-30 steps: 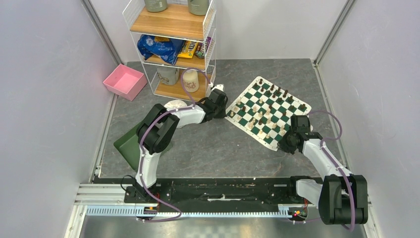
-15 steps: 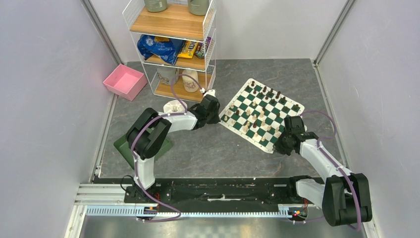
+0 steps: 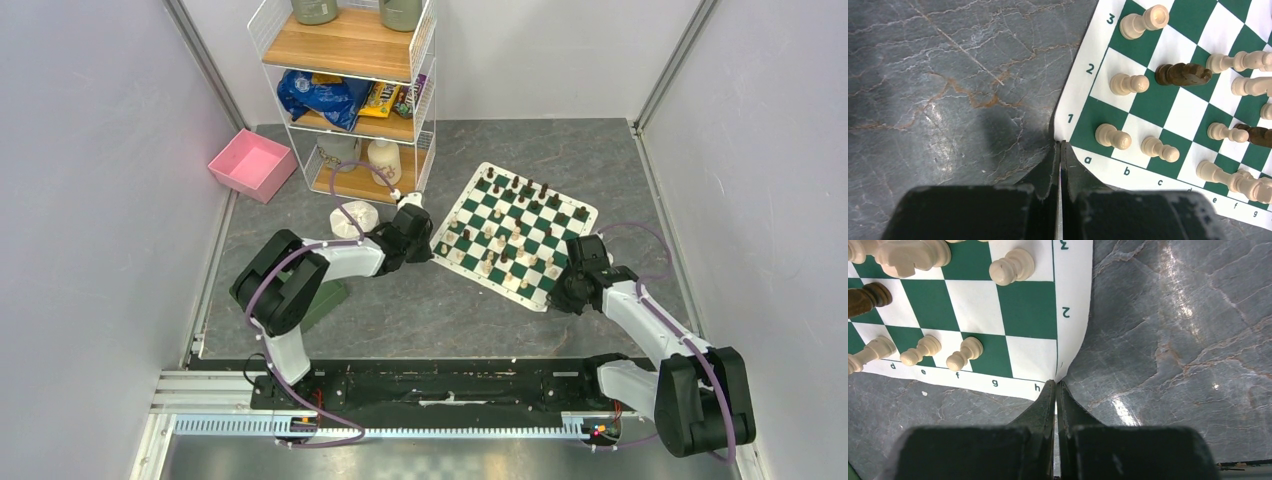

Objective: Set up the chess pieces on the board

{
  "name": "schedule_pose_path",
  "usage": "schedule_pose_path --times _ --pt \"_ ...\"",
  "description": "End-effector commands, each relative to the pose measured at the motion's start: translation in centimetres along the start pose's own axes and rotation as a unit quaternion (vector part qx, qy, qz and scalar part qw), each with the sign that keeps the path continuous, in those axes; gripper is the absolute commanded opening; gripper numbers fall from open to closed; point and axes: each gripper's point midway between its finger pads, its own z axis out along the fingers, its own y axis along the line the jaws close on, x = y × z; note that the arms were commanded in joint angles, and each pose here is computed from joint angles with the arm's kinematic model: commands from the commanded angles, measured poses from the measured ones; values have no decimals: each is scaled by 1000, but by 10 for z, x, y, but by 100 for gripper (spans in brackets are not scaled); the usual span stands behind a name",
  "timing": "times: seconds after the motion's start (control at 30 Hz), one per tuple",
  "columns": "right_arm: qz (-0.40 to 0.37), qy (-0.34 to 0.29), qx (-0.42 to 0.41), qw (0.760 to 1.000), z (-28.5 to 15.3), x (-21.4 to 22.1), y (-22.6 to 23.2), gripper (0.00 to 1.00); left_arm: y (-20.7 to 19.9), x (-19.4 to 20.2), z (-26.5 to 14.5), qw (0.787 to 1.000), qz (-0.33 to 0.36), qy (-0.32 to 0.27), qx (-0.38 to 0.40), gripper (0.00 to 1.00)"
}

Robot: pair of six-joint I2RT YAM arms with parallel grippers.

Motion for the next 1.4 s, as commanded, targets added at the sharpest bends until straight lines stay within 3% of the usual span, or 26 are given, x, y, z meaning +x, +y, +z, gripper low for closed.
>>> schedule_pose_path --times 0.0,1.07,1.37 --pt "2 6 9 1000 2 7 -3 4 22 18 -9 999 3 18 -40 2" --pt "-45 32 19 998 4 34 4 5 79 67 -56 995 15 39 -87 2" --pt "-50 16 39 998 1 32 0 12 81 70 -56 995 19 43 -88 2"
